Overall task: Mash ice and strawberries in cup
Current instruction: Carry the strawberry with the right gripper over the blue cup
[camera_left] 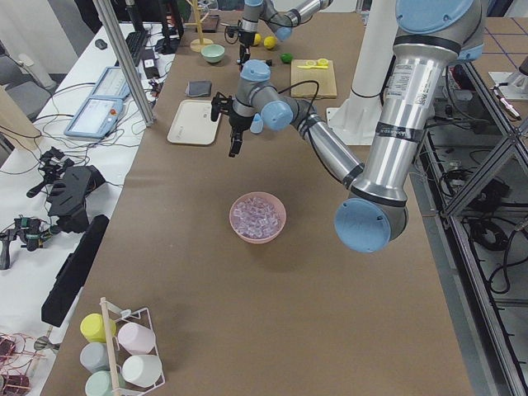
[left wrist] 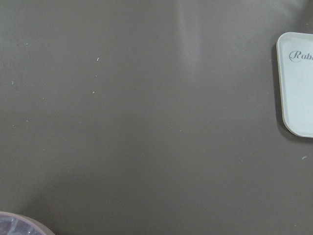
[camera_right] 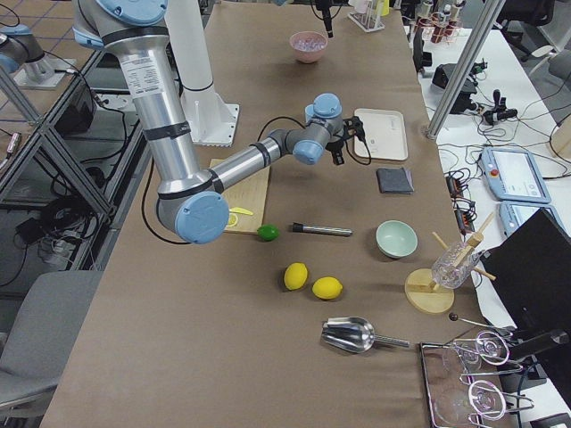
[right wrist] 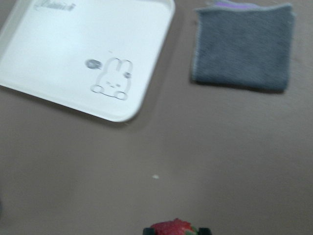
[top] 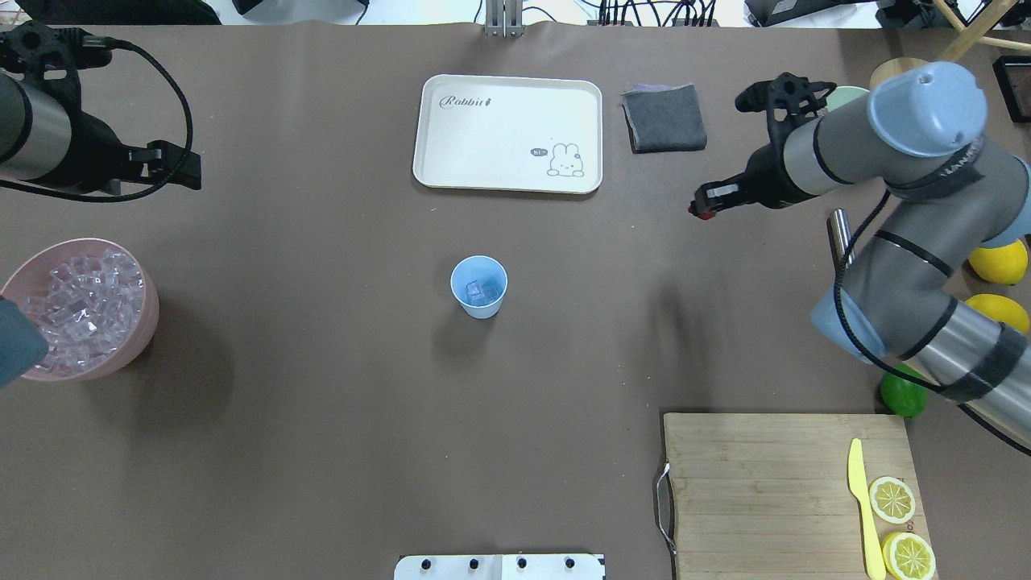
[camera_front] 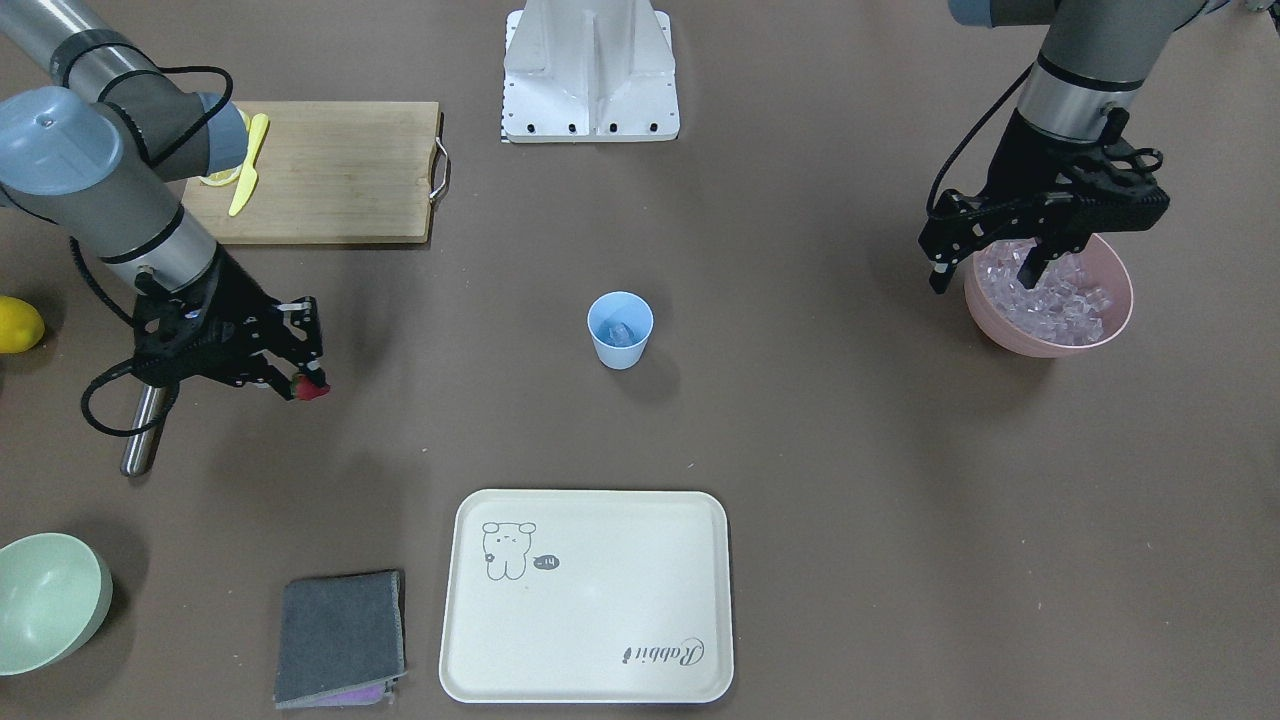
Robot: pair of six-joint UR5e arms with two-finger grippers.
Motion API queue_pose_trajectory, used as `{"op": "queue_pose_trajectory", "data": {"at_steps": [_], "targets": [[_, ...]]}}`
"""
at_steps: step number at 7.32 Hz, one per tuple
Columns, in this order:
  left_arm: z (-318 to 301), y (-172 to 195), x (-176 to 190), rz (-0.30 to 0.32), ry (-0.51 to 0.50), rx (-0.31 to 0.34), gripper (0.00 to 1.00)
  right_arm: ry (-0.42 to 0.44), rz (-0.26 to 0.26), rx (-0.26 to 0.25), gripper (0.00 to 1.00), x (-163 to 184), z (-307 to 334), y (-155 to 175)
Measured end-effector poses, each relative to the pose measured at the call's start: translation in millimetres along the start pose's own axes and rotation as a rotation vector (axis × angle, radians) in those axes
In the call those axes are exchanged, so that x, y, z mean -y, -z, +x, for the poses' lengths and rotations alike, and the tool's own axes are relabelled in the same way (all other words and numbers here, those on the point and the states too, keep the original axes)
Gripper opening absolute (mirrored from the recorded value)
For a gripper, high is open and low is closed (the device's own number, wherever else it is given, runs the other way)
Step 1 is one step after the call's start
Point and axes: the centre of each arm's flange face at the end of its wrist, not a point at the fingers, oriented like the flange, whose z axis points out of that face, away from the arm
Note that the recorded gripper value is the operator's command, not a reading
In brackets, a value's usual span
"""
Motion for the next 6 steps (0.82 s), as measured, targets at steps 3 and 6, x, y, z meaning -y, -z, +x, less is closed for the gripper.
{"op": "queue_pose_trajectory", "data": {"at_steps": [3,6], "targets": [[-64,9,3,-0.003,0.076,0.052,0.98,0.002,0.123,0.118,0.00,8,-168,-13],[-98,20,-4,-0.011,0.118,0.073,0.98,0.020,0.184,0.166,0.00,-8,-253,-22]]}}
